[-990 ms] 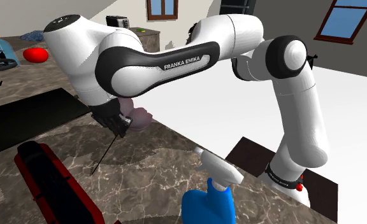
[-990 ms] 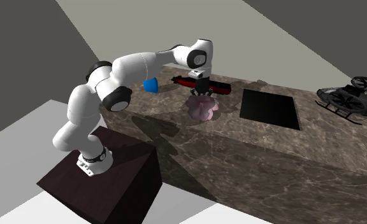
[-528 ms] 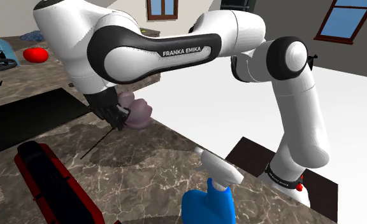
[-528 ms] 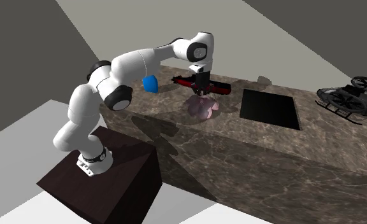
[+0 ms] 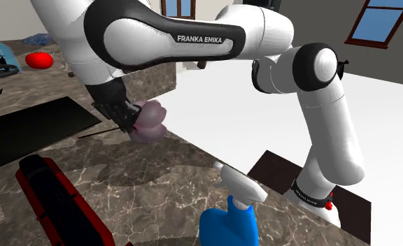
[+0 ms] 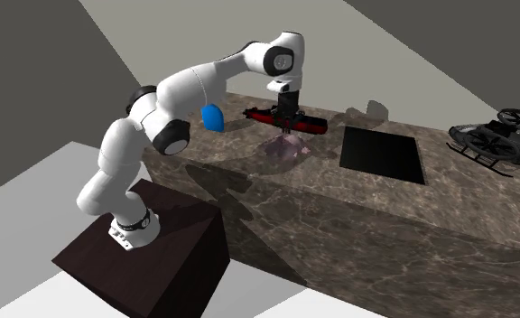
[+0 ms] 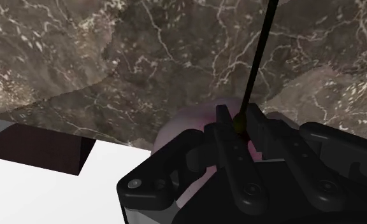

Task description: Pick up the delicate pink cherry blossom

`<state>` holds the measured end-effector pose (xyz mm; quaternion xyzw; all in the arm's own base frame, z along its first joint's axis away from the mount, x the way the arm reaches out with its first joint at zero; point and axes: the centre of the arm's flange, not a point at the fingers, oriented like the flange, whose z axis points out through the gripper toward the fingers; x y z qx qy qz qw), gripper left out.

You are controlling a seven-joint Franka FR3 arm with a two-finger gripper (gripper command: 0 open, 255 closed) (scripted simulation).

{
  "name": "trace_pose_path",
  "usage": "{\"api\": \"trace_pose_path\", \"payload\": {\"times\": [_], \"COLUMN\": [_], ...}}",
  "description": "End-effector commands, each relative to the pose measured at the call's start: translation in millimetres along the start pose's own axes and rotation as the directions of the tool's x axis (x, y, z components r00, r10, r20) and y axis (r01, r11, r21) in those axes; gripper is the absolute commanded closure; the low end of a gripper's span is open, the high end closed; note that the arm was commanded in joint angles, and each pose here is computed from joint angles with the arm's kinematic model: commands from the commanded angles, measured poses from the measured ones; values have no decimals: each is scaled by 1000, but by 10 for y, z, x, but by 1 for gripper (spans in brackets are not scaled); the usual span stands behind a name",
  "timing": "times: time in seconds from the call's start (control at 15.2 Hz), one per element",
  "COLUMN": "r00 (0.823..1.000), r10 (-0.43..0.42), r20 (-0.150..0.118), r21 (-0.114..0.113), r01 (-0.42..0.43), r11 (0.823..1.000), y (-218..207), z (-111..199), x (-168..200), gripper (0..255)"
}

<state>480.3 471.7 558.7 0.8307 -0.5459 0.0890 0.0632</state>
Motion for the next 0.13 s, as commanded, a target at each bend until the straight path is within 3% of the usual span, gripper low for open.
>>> {"api": "trace_pose_path", "payload": {"times": [0.0, 0.07], "r00": [1000, 1000], "r10": [0, 0], "r20": [0, 0], "r21": [0, 0], "r01": [0, 0], "r11": [1000, 1000], "y": [10, 10], "z": [-60, -60], "x": [19, 20], "gripper": [255, 255]}}
